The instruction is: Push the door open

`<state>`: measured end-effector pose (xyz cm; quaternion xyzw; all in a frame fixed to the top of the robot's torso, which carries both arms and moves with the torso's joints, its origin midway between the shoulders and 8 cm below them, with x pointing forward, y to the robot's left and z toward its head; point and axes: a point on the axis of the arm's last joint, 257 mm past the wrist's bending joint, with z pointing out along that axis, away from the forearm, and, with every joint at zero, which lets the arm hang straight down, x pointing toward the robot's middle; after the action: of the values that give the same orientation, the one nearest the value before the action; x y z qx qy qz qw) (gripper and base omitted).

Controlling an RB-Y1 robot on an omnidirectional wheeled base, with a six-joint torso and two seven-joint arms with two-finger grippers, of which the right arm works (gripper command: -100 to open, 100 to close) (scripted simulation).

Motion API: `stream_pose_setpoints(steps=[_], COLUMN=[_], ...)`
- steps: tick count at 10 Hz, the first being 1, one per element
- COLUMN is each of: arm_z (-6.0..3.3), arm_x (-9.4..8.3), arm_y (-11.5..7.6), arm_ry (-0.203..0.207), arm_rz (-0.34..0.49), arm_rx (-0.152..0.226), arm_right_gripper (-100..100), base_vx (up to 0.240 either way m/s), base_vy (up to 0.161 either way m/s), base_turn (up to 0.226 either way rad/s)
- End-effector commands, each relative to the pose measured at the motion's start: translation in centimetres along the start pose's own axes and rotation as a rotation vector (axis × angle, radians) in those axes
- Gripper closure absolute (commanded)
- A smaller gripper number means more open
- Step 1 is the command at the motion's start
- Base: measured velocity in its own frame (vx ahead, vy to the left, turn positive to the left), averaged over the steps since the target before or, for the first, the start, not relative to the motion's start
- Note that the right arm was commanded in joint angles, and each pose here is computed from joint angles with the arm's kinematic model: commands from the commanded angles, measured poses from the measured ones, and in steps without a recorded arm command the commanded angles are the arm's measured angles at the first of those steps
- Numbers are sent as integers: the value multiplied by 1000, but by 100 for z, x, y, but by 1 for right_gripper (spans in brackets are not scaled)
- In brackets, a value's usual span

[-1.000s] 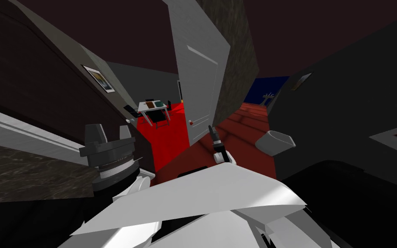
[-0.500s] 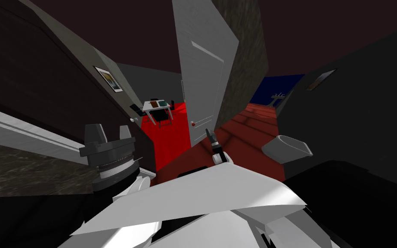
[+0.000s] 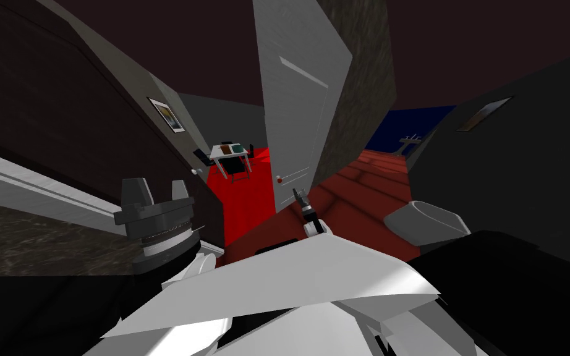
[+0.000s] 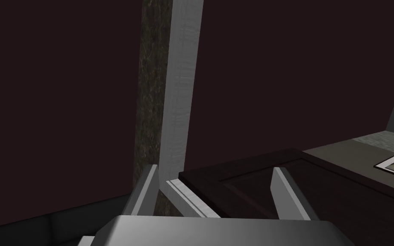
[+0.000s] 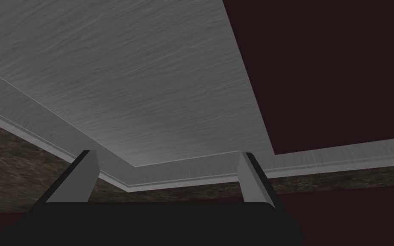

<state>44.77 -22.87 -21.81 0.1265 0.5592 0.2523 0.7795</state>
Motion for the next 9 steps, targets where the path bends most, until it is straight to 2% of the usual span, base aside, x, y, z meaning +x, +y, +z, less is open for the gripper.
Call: stream_pose_setpoints(steps=[1,9], arm_z=[-53,-266], arm_x=[143,766], arm_y=[-56,-309], arm_ry=[31,169], arm_rz=[-42,-232], arm_rx=[8,26], arm_right_gripper=[-100,-100], base_vx=[104,86], base_vy=[-52,-44], base_turn=[129,108])
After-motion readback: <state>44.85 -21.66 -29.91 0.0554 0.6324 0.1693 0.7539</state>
